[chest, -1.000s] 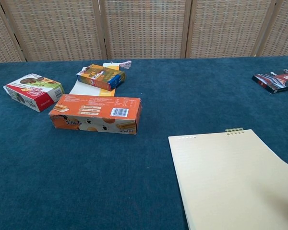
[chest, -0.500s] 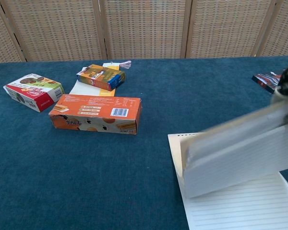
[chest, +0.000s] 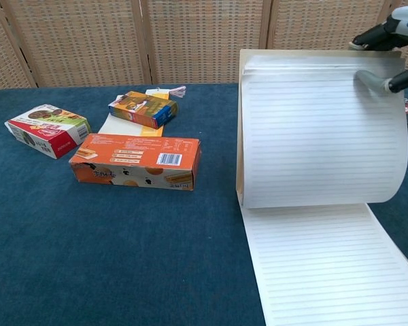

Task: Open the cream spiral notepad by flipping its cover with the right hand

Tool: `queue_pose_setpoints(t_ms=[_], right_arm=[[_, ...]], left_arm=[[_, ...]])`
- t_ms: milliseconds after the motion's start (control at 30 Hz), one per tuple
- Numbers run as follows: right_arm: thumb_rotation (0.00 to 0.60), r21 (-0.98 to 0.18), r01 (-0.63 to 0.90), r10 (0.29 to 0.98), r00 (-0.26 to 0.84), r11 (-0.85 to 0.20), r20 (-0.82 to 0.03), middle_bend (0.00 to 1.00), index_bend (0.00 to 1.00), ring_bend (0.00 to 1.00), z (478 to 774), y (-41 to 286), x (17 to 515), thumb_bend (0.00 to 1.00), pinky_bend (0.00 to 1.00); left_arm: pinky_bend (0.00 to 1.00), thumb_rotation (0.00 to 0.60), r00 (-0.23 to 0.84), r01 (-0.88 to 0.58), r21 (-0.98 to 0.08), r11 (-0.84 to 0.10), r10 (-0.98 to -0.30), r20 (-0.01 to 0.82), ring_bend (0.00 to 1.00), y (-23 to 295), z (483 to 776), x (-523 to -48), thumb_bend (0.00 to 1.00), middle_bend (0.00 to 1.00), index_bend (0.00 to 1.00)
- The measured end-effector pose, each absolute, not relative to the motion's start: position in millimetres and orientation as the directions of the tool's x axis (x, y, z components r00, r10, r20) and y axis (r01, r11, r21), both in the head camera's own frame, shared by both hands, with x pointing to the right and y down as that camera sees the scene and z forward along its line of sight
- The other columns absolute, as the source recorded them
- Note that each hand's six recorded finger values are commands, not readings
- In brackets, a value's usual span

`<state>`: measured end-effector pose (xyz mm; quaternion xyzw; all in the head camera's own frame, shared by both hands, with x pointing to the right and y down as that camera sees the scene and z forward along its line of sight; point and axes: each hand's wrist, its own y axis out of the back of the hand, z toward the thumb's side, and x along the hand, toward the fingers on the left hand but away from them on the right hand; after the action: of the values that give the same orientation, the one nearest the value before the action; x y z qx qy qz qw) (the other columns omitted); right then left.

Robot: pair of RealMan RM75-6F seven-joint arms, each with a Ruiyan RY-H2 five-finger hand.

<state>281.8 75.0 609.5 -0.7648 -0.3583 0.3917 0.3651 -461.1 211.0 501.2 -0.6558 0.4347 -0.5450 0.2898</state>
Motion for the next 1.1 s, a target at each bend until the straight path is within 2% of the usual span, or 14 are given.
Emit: queue_pose_setpoints(t_ms=[300, 600, 633, 667, 733, 800, 867, 900, 933, 1000, 1100], right_arm=[[0.6, -0.802, 0.248, 0.836, 0.244, -0.544, -0.492, 0.65, 0.64, 0.5, 648.4, 24.2, 285.2, 0.71, 0.4], [0.6, -0.806, 0.223, 0.836, 0.135, -0.548, -0.532, 0.63, 0.64, 0.5, 680.8, -10.1, 288.7, 0.68, 0.4], [0.6, -0.807, 0.219, 0.836, 0.129, -0.549, -0.534, 0.59, 0.61, 0.47, 683.4, -12.4, 288.4, 0.65, 0.4], [0.6, -0.808, 0.215, 0.836, 0.123, -0.549, -0.535, 0.47, 0.53, 0.37, 686.0, -14.7, 287.9, 0.57, 0.39], [0.6, -0.809, 0.208, 0.835, 0.112, -0.55, -0.539, 0.14, 0.26, 0.1, 691.5, -19.4, 286.7, 0.43, 0.27], [0.6, -0.81, 0.21, 0.836, 0.104, -0.547, -0.538, 0.01, 0.12, 0.0, 696.4, -23.0, 284.6, 0.4, 0.14], [0.6, -0.812, 0.226, 0.841, 0.093, -0.539, -0.532, 0.0, 0.04, 0.0, 699.9, -26.2, 283.0, 0.38, 0.05], [0.6, -0.815, 0.232, 0.846, 0.086, -0.531, -0.527, 0.0, 0.01, 0.0, 700.5, -28.1, 283.2, 0.33, 0.02], [0.6, -0.82, 0.235, 0.851, 0.077, -0.522, -0.519, 0.0, 0.0, 0.0, 700.5, -30.2, 284.3, 0.24, 0.01], [0.6, -0.841, 0.222, 0.868, 0.051, -0.493, -0.495, 0.0, 0.0, 0.0, 699.0, -36.1, 288.8, 0.1, 0.0], [0.6, -0.871, 0.216, 0.893, 0.012, -0.442, -0.45, 0.0, 0.0, 0.0, 692.4, -43.8, 294.8, 0.05, 0.0]], left_arm=[[0.0, 0.6, -0.008, -0.257, -0.844, -0.471, -0.872, 0.489, 0.0, 202.1, 510.6, -466.5, 0.0, 0.0, 0.0], [0.0, 0.6, -0.046, -0.251, -0.837, -0.487, -0.857, 0.513, 0.0, 192.5, 522.0, -470.6, 0.0, 0.0, 0.0], [0.0, 0.6, -0.05, -0.249, -0.836, -0.49, -0.855, 0.516, 0.0, 191.6, 523.4, -470.7, 0.0, 0.0, 0.0], [0.0, 0.6, -0.052, -0.248, -0.835, -0.491, -0.854, 0.518, 0.0, 190.9, 524.3, -470.7, 0.0, 0.0, 0.0], [0.0, 0.6, -0.059, -0.245, -0.834, -0.494, -0.851, 0.521, 0.0, 189.8, 526.0, -470.9, 0.0, 0.0, 0.0], [0.0, 0.6, -0.065, -0.243, -0.834, -0.495, -0.85, 0.523, 0.0, 189.0, 527.3, -471.2, 0.0, 0.0, 0.0], [0.0, 0.6, -0.07, -0.24, -0.834, -0.496, -0.849, 0.524, 0.0, 187.9, 528.6, -471.2, 0.0, 0.0, 0.0], [0.0, 0.6, -0.072, -0.239, -0.834, -0.497, -0.848, 0.526, 0.0, 187.5, 529.3, -470.9, 0.0, 0.0, 0.0], [0.0, 0.6, -0.072, -0.238, -0.834, -0.499, -0.847, 0.527, 0.0, 187.3, 530.0, -470.7, 0.0, 0.0, 0.0], [0.0, 0.6, -0.072, -0.236, -0.832, -0.502, -0.845, 0.53, 0.0, 187.1, 530.9, -470.1, 0.0, 0.0, 0.0], [0.0, 0.6, -0.071, -0.237, -0.832, -0.501, -0.846, 0.529, 0.0, 186.9, 530.7, -469.3, 0.0, 0.0, 0.0]])
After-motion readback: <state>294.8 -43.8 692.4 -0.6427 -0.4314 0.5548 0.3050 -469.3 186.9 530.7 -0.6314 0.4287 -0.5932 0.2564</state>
